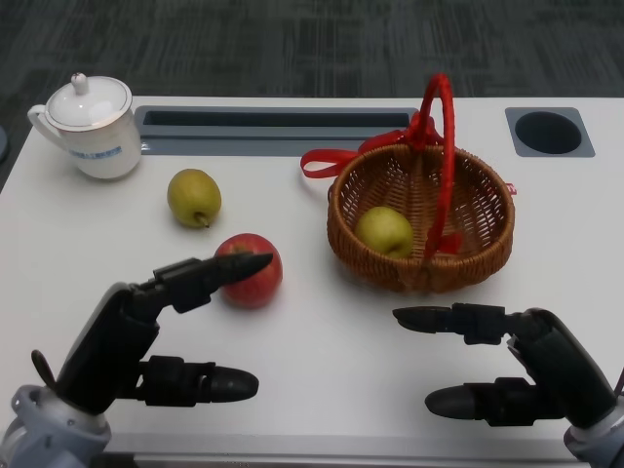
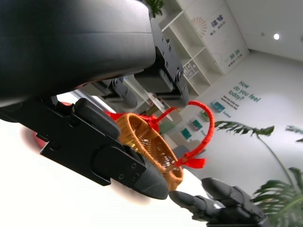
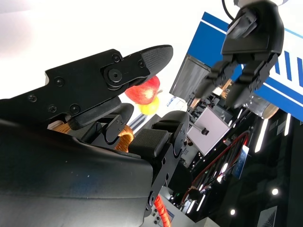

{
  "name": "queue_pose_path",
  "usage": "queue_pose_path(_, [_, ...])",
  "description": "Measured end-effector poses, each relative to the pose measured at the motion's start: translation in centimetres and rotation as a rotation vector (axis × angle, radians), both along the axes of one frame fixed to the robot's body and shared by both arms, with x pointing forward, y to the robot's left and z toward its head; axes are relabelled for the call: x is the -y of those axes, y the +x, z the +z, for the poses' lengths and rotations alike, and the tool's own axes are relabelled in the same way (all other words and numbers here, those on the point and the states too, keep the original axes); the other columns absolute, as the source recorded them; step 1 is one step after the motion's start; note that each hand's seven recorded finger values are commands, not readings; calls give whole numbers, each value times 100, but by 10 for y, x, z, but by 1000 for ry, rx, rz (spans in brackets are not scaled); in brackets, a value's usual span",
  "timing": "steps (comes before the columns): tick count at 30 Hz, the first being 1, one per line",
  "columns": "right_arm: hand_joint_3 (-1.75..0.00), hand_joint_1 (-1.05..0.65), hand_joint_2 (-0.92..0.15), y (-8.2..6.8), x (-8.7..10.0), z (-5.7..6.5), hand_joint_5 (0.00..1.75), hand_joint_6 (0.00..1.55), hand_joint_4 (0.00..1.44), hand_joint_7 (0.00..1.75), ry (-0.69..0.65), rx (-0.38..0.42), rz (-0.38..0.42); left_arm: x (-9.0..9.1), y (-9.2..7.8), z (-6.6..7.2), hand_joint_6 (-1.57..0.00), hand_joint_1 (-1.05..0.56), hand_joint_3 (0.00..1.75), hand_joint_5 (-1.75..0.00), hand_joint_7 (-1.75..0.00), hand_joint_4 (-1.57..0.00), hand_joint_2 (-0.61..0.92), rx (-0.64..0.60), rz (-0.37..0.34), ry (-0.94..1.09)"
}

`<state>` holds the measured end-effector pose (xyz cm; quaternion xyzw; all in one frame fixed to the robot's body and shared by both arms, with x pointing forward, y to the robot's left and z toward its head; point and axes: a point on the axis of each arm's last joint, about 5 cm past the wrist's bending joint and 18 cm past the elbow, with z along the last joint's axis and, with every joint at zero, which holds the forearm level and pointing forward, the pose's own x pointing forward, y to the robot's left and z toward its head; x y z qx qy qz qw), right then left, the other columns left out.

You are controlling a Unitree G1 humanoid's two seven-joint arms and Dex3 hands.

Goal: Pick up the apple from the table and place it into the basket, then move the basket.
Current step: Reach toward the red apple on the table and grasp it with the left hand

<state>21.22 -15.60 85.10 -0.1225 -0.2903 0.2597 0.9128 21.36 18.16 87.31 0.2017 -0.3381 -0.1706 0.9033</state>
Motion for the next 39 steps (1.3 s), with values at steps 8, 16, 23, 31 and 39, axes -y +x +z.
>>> queue_pose_path(8, [0,-63,-83,0,0,0,0,70,81,0,-2,-3,-1,8,28,7,-8,-85,0,0,0,0,79,86,106,210])
queue_pose_path(16, [0,-63,-84,0,1,0,0,69,81,0,-6,0,-3,25,52,-3,-14,-82,0,-5,-4,-8,77,30,157,365])
queue_pose_path(23, [0,-63,-84,0,3,0,0,70,82,0,-12,2,-3,37,63,-10,-24,-91,1,-31,-6,-8,82,-73,170,482])
queue_pose_path(31, [0,-62,-84,0,3,2,0,69,80,0,-11,14,3,50,68,-14,-38,-99,0,-76,-8,-2,78,-155,222,539])
queue_pose_path(39, [0,-64,-85,1,3,3,0,70,80,0,-14,14,4,56,68,-18,-55,-76,0,-50,-2,-36,73,-223,251,567])
